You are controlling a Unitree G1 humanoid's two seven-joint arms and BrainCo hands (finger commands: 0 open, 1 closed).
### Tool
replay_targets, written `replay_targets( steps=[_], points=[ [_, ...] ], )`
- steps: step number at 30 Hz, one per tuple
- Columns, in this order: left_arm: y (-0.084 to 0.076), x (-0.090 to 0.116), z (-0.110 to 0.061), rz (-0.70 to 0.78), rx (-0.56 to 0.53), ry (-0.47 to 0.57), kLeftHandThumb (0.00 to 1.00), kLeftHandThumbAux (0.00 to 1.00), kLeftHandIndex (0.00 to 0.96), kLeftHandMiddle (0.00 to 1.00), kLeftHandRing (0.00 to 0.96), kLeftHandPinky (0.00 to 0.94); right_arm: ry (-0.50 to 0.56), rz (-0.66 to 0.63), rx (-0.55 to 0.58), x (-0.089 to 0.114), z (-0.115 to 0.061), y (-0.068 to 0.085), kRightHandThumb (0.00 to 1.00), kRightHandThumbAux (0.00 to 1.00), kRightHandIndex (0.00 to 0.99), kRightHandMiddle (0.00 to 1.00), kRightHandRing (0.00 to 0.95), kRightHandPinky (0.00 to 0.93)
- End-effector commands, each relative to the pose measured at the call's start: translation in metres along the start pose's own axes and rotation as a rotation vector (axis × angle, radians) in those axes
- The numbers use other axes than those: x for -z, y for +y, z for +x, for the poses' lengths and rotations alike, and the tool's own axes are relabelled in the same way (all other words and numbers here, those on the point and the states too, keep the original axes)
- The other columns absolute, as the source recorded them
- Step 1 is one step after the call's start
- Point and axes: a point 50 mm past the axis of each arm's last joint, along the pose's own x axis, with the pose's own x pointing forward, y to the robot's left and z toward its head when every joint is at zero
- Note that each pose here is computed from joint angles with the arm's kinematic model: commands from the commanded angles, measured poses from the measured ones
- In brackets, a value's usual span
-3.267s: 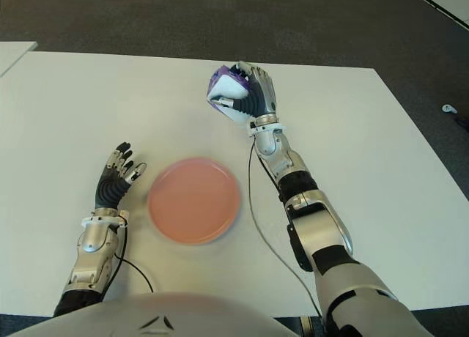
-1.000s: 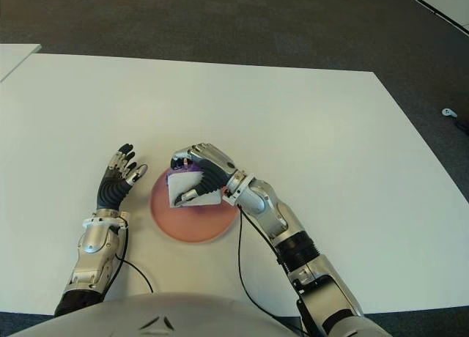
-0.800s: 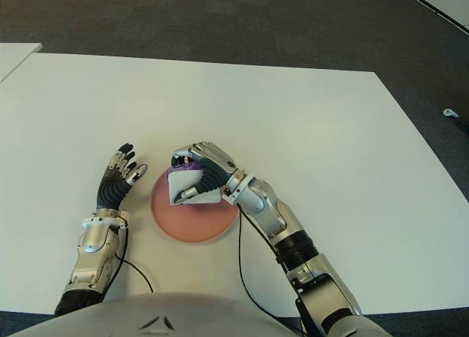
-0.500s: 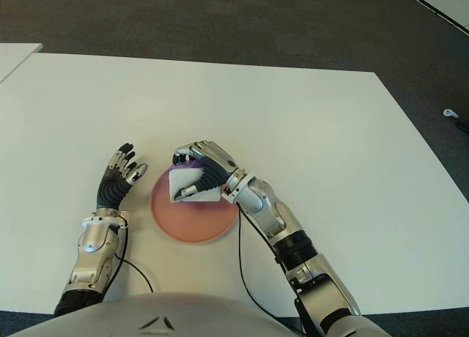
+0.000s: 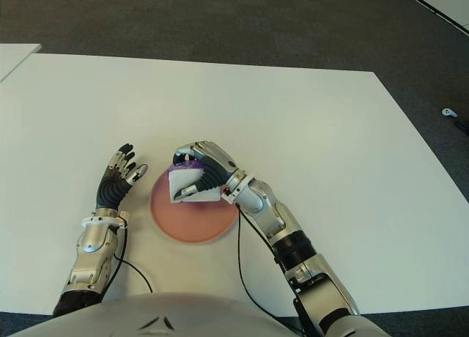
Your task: Put the tissue paper into the plate.
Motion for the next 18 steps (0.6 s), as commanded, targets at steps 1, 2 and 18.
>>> replay_targets(
  steps=[1,2,18],
  points=[
    [0.0014,0.0026,-0.0019,-0.006,0.001,0.025,0.0,0.618,0.0,0.0,0.0,0.0,0.005,-0.029,-0.138,0.0051,-0.0081,0.0092,0.398,0.513,0.361,0.362,0.33,0.3],
    [0.0013,0.0026,-0.0018,-0.008,0.001,0.025,0.0,0.62,0.0,0.0,0.0,0.0,0.003,-0.042,-0.156,0.0052,-0.0085,0.0091,0.315,0.482,0.304,0.302,0.264,0.225],
    [0.0006,0.0033,-0.0007,-0.028,0.006,0.025,0.0,0.643,0.0,0.0,0.0,0.0,0.013,-0.099,-0.309,0.0028,-0.0135,0.0075,0.046,0.392,0.03,0.053,0.013,0.0]
  ],
)
